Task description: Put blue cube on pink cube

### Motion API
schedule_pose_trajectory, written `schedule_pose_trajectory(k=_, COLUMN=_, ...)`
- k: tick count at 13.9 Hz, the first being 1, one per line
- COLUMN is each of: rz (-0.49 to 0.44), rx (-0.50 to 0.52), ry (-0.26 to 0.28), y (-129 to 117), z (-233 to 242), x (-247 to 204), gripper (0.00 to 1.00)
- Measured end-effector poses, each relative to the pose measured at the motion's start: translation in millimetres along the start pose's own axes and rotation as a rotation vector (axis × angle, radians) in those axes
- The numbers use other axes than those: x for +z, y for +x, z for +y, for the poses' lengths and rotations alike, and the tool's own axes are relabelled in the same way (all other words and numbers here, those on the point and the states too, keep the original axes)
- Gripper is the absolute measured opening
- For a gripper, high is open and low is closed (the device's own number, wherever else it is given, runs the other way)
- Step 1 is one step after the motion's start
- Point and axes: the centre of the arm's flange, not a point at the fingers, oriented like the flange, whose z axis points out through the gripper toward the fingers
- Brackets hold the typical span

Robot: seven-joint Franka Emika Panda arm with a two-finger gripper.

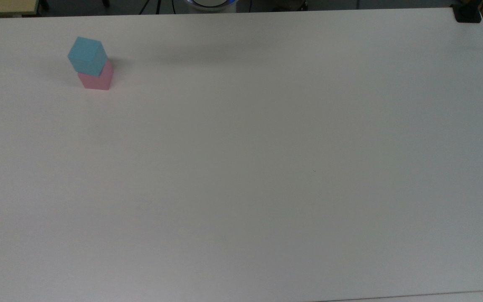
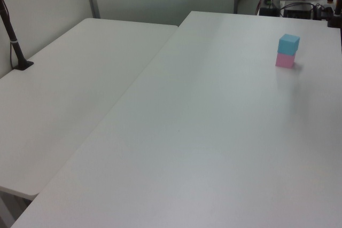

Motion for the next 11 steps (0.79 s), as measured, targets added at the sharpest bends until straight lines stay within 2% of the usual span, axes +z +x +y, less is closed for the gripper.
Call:
schedule_pose_trajectory(k=3, rz=0.015, rx=-0.021, ry=-0.002, y=7, z=-64, x=-7, gripper=1.0)
schedule_pose_trajectory(k=6, rz=0.014, rx=-0.038, ry=-0.002, y=7, z=-106, x=-6, gripper=1.0)
schedule_pose_trajectory(k=11, rz=0.014, rx=-0.043, ry=-0.002, y=8, z=-112, x=-6, gripper=1.0)
